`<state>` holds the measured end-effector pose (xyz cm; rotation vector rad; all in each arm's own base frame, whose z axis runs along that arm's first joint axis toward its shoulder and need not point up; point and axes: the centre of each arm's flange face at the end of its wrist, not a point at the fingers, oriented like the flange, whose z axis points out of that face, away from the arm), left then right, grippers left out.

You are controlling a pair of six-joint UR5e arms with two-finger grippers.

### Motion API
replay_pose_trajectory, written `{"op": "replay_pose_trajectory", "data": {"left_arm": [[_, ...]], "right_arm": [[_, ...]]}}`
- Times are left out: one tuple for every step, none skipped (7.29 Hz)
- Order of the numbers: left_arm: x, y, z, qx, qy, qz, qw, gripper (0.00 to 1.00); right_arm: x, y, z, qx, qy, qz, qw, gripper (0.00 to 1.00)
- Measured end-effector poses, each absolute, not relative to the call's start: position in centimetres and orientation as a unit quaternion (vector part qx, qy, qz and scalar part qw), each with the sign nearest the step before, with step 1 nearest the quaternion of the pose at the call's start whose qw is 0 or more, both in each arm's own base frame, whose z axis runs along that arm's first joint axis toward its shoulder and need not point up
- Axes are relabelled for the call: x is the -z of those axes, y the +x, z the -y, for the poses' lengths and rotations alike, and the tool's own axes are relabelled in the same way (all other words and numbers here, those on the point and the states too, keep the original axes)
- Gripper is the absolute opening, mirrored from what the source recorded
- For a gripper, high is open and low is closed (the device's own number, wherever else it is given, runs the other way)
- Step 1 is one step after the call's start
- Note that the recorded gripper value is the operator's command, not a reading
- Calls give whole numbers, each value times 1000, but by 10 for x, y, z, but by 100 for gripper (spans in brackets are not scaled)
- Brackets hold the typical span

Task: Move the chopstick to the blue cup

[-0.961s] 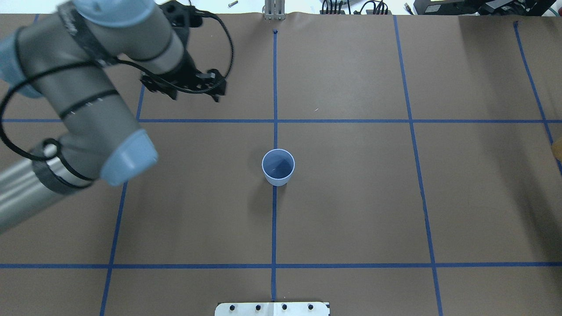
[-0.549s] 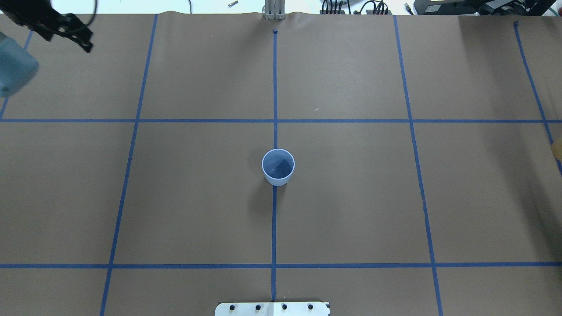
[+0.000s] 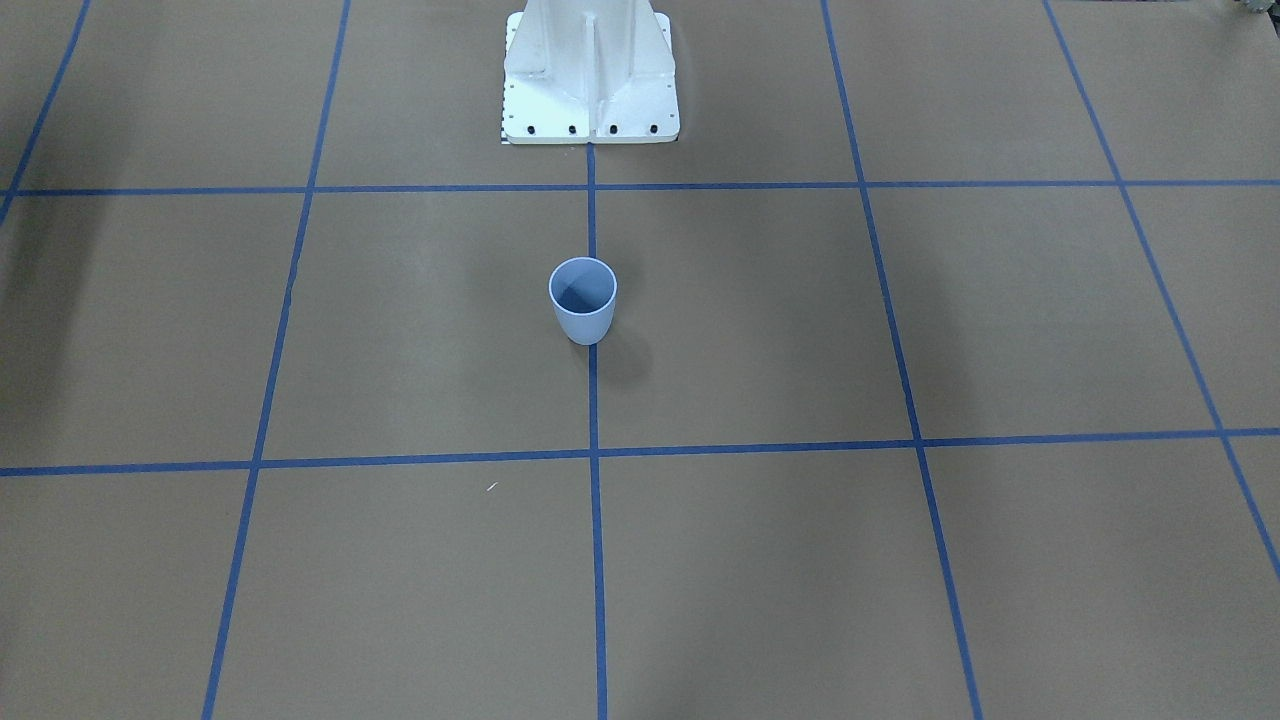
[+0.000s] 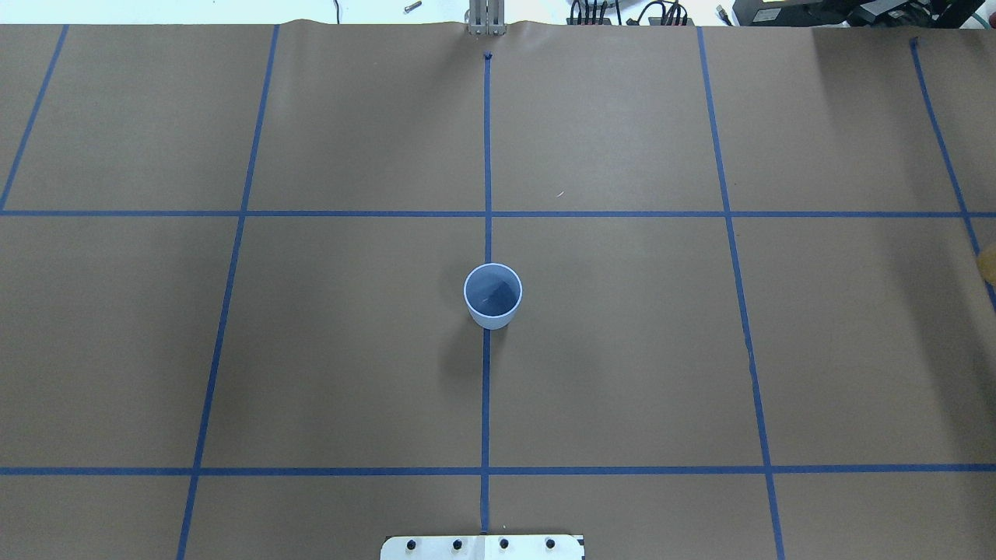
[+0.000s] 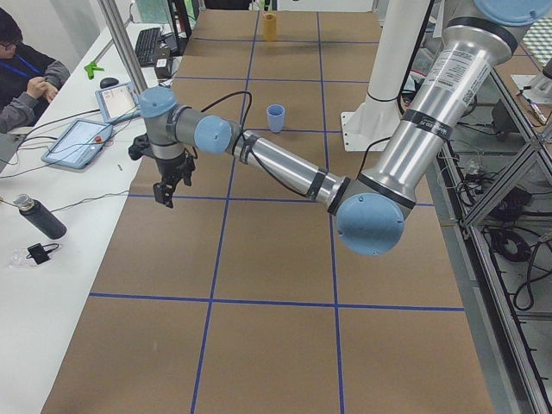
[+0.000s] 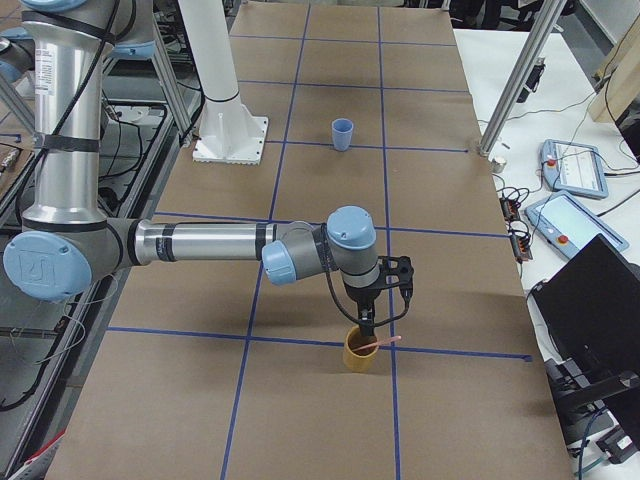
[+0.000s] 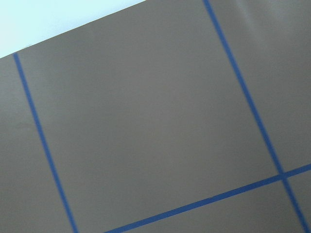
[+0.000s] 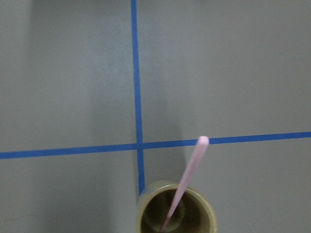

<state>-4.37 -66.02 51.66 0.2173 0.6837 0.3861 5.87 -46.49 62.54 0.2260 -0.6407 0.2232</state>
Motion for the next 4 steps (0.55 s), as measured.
{"op": "replay_pose_trajectory", "data": {"left_arm": [[-528,-50,653,-190,103,-333,918,99],[-533,-52,649,-191,102,-333,918,99],[-533,-52,648,-191,102,-333,918,99],[-532,-53,648,-192,104,-333,917,99]], "right_arm": [[-638,63,464,-152,126,306,931,100],[-650,62,466,-189,139,307,923,100],[-654,54,474,-216,150,303,916,99],[-653,41,483,-232,159,296,913,95]]}}
